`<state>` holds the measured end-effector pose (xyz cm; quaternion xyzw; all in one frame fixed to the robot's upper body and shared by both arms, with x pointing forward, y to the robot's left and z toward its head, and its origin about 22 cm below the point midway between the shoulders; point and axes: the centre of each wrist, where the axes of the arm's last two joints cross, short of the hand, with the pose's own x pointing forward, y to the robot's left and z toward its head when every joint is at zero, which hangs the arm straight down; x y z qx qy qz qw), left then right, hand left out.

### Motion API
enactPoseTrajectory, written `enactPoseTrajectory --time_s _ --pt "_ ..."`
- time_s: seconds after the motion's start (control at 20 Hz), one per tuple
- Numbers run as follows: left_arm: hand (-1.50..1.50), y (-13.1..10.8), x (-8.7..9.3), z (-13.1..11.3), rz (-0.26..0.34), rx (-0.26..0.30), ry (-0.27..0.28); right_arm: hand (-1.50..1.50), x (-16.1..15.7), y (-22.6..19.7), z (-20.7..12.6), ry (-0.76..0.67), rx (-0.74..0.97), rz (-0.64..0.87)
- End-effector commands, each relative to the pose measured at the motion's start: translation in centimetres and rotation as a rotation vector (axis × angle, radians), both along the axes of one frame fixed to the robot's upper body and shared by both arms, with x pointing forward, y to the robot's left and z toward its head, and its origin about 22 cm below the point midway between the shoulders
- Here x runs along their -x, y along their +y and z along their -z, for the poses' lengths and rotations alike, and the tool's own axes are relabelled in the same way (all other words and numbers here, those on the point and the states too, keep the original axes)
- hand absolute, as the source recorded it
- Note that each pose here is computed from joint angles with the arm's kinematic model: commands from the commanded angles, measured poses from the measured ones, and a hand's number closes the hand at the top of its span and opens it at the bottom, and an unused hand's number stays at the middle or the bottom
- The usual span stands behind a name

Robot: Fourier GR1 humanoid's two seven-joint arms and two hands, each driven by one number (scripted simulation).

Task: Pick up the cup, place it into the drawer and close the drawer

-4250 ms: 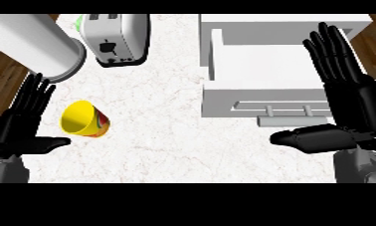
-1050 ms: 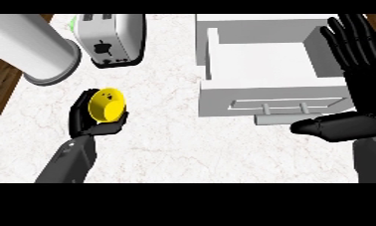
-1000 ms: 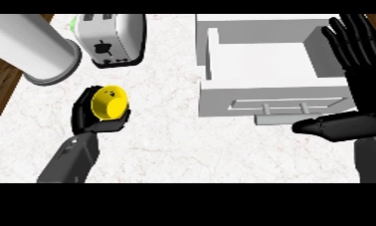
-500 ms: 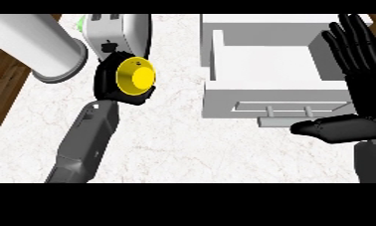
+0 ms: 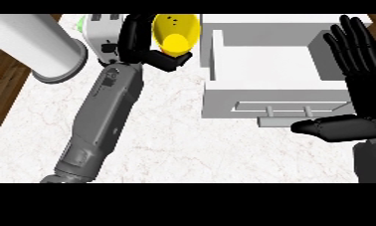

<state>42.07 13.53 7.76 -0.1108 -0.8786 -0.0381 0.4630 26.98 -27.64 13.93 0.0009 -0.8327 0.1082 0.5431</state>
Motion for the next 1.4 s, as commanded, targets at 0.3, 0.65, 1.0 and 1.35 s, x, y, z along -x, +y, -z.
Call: enactPoseTrajectory --time_s 0.3,0.65,1.0,1.35 --pt "1.5 -8.6 -1.1 -10.9 -0.036 -0.085 0.071 -1.5 -1.0 0.3 0.2 -0.003 -0.003 -0.018" --pt "1.5 -10.0 -2.6 -9.5 -0.106 -0.22 0.215 -1.5 -1.9 0.4 -0.8 -0.023 0.006 -0.037" --pt "1.5 -9.8 -2.5 -5.9 -0.081 -0.381 0.334 -1.5 -2.2 2.1 -1.9 -0.05 0.017 -0.105" --pt "1.5 -9.7 -2.1 -4.4 -0.026 -0.485 0.374 -1.5 -2.9 3.0 -2.0 -0.065 -0.003 -0.142"
